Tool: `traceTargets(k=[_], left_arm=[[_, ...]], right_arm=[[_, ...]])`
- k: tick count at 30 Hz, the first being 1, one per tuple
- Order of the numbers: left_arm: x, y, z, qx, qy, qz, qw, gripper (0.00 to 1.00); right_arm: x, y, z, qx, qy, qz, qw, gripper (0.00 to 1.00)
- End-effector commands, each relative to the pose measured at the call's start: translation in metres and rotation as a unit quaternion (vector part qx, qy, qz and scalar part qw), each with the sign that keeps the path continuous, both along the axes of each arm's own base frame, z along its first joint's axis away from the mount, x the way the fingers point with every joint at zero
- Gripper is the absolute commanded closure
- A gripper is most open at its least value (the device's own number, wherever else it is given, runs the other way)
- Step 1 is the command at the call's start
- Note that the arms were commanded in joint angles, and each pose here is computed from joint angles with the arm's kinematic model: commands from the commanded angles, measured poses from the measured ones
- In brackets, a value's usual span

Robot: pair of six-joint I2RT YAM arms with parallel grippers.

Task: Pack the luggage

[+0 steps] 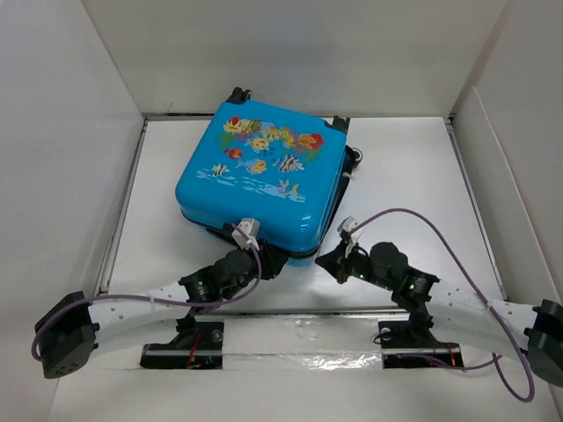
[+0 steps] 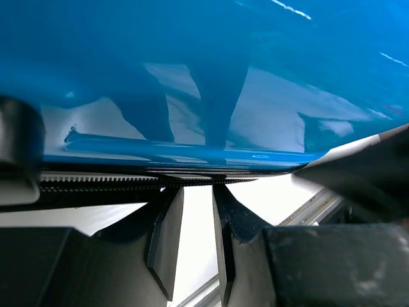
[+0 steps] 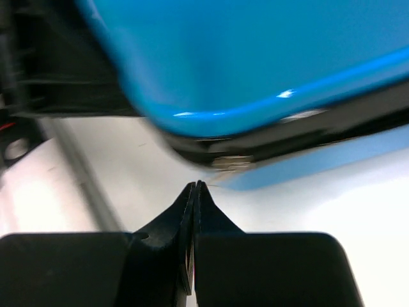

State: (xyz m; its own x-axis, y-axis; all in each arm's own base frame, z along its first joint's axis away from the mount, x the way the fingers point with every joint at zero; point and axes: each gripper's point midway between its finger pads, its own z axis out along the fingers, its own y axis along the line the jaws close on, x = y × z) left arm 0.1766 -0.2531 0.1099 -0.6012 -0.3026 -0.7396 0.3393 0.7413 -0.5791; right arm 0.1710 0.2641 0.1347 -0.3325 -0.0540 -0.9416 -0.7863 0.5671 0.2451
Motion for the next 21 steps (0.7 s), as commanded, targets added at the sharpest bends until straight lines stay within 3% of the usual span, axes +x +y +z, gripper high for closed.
traceTargets(k=[1, 5, 11, 15, 19, 21], left_arm=[[0.023, -0.021, 0.056, -0.069, -0.056, 0.023, 0.996, 0.78], [0.027, -0.031, 0.061, -0.077, -0.060, 0.018, 0.995, 0.78], [0.027, -0.044, 0.065, -0.085, -0.059, 0.000, 0.995, 0.78], [0.023, -0.027, 0.058, -0.071, -0.051, 0.014, 0.996, 0.77], [0.015, -0.002, 0.052, -0.069, -0.044, 0.032, 0.996, 0.76], [0.009, 0.006, 0.048, -0.071, -0.038, 0.031, 0.996, 0.76]], right_arm=[[-0.033, 0.019, -0.006, 0.009, 0.049, 0.033, 0.998, 1.00], [-0.062, 0.049, -0.009, 0.006, 0.075, 0.058, 0.996, 1.00], [-0.060, 0.087, 0.005, 0.028, 0.086, 0.005, 0.996, 1.00], [-0.037, 0.063, -0.010, 0.004, 0.081, -0.091, 0.993, 1.00], [-0.021, 0.017, -0.004, 0.035, 0.071, -0.141, 0.987, 1.00], [-0.016, 0.006, 0.000, 0.048, 0.068, -0.140, 0.987, 0.89]])
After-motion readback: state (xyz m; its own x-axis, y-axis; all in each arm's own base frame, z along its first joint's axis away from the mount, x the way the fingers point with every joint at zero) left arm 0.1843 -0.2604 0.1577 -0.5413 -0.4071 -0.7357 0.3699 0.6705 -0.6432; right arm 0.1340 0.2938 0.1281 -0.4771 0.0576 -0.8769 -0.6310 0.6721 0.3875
